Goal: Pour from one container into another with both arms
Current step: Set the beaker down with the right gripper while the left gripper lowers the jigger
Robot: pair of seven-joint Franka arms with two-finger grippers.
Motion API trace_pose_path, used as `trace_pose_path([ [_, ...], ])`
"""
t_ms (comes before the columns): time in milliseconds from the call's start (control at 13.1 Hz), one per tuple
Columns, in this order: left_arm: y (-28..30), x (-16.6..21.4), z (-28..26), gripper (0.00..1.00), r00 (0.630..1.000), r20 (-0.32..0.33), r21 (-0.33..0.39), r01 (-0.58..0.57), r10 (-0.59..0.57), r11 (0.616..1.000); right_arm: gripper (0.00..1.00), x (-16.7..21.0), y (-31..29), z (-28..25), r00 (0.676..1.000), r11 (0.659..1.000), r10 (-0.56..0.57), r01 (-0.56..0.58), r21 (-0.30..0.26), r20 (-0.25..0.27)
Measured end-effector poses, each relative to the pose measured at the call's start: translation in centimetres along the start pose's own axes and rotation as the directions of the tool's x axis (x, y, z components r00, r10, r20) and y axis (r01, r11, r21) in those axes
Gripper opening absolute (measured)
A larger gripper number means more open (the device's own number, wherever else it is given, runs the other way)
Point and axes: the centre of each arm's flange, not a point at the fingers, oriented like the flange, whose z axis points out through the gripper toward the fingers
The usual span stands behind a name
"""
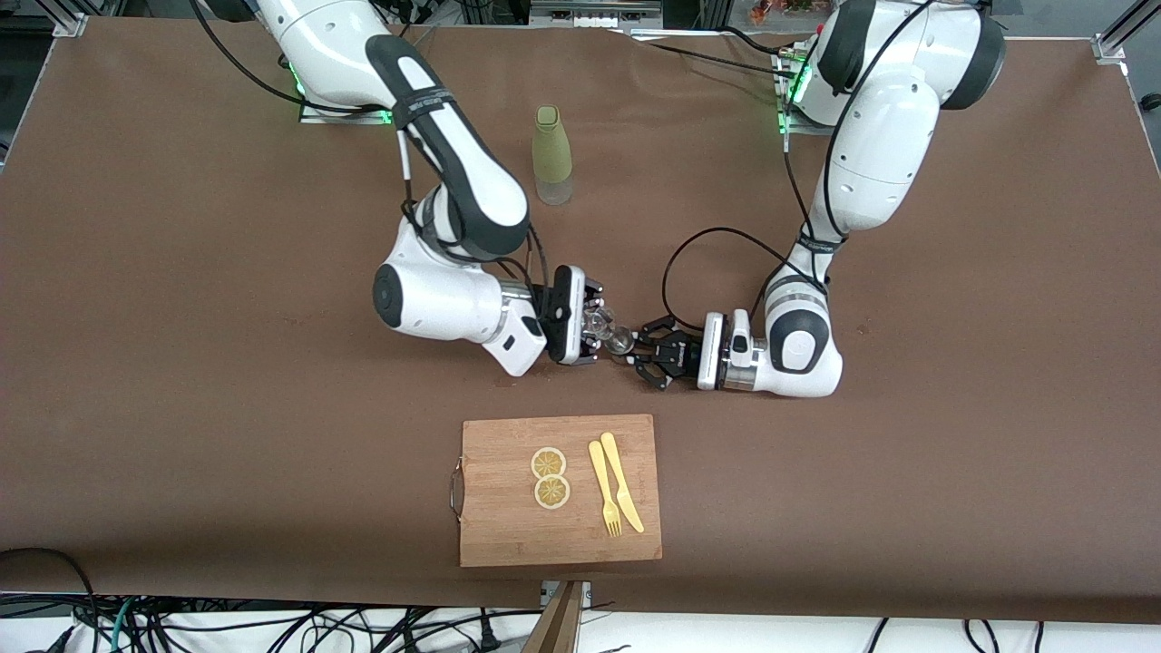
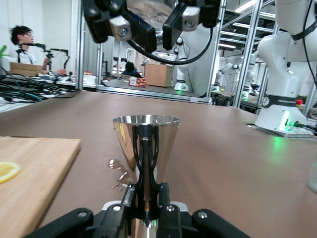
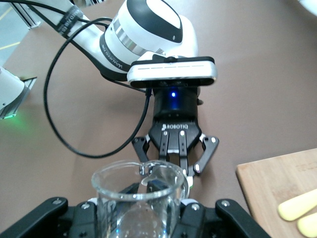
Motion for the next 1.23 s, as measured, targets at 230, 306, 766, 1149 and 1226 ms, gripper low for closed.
trace_pose_path([
  [230,-1.0,-0.3,-5.0,0.21,0.999,-0.016,0.032,-0.037,0.037,0.999,0.16,-2.8,2.4,-3.1,0.998,0.998,-0.038,0.04,0.043,-0.057],
  [306,-1.1,-0.5,-7.1,0.21,0.998,-0.015,0.033,-0.053,0.053,0.998,0.16,-4.1,3.2,-4.4,0.995,0.996,-0.056,0.062,0.068,-0.079],
  [766,0.4,-2.3,-22.3,0.21,0.995,-0.023,0.019,-0.095,0.096,0.995,0.16,-15.3,7.3,-13.4,0.962,0.961,-0.162,0.205,0.185,-0.22],
  [1149,4.1,-3.7,-32.7,0.21,0.985,-0.032,0.003,-0.17,0.17,0.985,0.16,-31.4,8.9,-20.1,0.913,0.953,-0.154,0.238,0.188,-0.377],
  [1226,5.3,-4.2,-34.7,0.21,0.983,-0.036,-0.006,-0.181,0.18,0.984,0.16,-34.6,8.7,-20.6,0.9,0.953,-0.156,0.245,0.178,-0.406],
])
